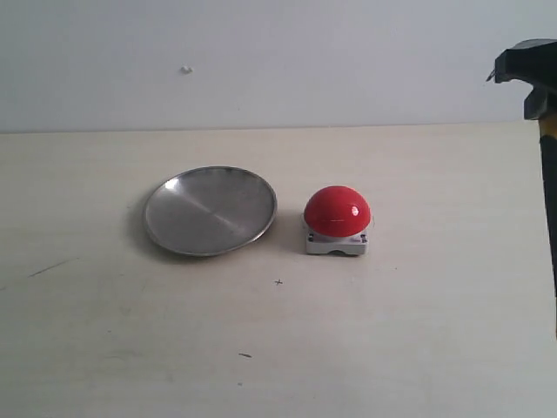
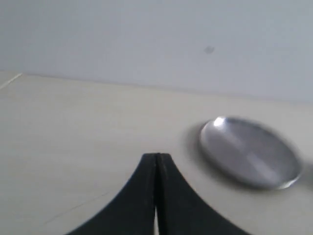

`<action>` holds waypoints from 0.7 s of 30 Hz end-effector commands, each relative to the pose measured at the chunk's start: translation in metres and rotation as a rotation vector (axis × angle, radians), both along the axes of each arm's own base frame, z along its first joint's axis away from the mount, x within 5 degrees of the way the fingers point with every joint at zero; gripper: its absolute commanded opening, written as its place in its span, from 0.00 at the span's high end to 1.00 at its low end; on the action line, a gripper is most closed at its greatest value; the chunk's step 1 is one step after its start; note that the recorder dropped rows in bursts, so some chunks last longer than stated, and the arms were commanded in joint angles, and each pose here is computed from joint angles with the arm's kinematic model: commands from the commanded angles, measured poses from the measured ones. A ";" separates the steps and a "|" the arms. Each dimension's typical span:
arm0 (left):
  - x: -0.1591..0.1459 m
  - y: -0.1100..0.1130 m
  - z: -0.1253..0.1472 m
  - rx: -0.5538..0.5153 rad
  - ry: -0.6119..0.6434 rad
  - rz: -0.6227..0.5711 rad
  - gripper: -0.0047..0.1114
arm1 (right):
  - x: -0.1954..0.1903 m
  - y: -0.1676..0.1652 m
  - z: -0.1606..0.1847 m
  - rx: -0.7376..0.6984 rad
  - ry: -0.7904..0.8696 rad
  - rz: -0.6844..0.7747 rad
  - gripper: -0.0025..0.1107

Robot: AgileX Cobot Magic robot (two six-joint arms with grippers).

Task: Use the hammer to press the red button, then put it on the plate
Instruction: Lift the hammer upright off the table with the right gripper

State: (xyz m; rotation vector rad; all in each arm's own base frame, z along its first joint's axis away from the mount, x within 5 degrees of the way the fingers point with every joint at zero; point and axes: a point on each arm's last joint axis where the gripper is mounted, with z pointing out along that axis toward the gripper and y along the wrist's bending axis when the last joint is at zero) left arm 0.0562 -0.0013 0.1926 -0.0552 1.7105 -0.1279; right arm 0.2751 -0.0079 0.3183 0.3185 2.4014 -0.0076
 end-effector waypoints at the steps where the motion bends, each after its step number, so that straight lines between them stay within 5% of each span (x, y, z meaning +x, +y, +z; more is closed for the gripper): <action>1: -0.001 -0.005 0.023 -0.411 -0.211 -0.050 0.96 | -0.021 0.003 0.019 -0.017 -0.093 0.061 0.98; 9: -0.003 -0.005 0.037 -0.441 -0.367 -0.090 0.96 | -0.047 0.006 0.028 -0.032 -0.164 0.115 0.98; 14: -0.005 -0.006 0.043 -0.614 -0.417 -0.128 0.96 | -0.052 0.007 0.032 -0.025 -0.188 0.132 0.98; 17: -0.014 -0.013 0.059 -0.622 -0.575 -0.272 0.96 | -0.050 0.011 0.034 0.007 -0.218 0.151 0.98; 21: -0.016 -0.027 0.087 -0.561 -0.584 -0.436 0.96 | -0.047 0.017 0.036 0.052 -0.253 0.191 0.98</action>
